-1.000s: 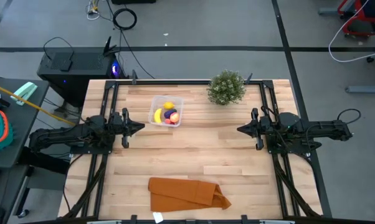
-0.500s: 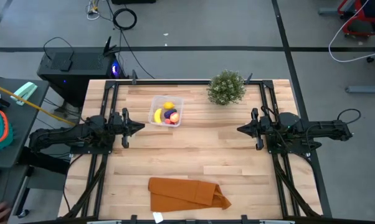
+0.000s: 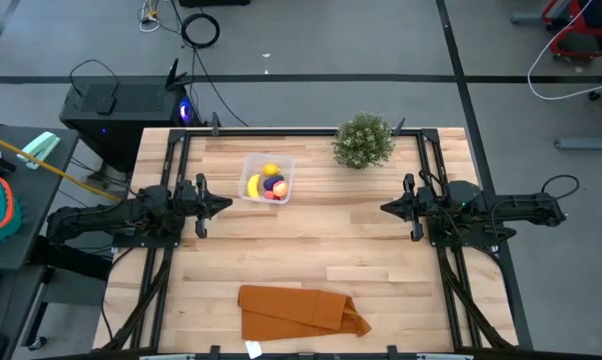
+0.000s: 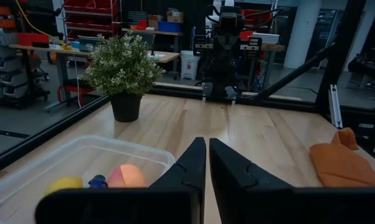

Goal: Pick and placing Produce into tupperware
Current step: Return to Home Position

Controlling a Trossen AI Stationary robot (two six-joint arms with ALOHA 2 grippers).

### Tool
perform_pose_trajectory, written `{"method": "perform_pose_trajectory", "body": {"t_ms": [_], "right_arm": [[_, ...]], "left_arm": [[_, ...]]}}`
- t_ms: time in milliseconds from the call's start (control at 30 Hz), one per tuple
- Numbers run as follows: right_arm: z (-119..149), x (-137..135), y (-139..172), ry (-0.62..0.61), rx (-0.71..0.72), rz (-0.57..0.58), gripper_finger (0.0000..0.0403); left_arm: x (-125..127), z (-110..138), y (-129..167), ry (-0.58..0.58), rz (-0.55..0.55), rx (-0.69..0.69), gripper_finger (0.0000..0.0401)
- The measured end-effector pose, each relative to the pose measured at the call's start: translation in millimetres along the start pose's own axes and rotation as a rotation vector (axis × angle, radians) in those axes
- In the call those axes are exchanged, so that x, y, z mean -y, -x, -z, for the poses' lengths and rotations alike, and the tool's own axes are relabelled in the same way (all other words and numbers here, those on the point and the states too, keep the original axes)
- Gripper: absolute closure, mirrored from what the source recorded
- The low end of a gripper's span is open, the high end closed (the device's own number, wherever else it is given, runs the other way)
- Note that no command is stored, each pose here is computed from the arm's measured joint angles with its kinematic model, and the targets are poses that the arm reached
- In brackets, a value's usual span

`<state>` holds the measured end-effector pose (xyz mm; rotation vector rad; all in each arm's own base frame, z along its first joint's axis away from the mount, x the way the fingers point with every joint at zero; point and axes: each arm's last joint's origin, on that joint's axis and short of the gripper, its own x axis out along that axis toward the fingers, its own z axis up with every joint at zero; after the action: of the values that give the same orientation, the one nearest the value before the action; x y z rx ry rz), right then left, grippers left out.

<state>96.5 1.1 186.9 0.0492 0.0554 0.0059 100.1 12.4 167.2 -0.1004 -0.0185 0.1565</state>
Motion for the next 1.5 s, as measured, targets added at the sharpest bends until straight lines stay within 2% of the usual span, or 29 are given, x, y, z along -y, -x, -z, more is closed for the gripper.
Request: {"method": "perform_pose_trajectory", "body": {"t_ms": [433,800,1267,1500], "right_arm": [[0.0,0.0,0.0,0.0,0.0,0.0,0.0395],[0.0,0.0,0.0,0.0,0.0,0.0,0.0396],[0.0,0.0,0.0,0.0,0.0,0.0,0.0396],[0.0,0.0,0.0,0.0,0.0,0.0,0.0395]], "left_arm": [[0.0,-0.1,0.0,0.0,0.0,0.0,0.0362],[0.0,0.0,0.0,0.0,0.0,0.0,0.0376],[0.0,0.0,0.0,0.0,0.0,0.0,0.0361],[0.0,-0.1,0.0,0.0,0.0,0.0,0.0366]]}}
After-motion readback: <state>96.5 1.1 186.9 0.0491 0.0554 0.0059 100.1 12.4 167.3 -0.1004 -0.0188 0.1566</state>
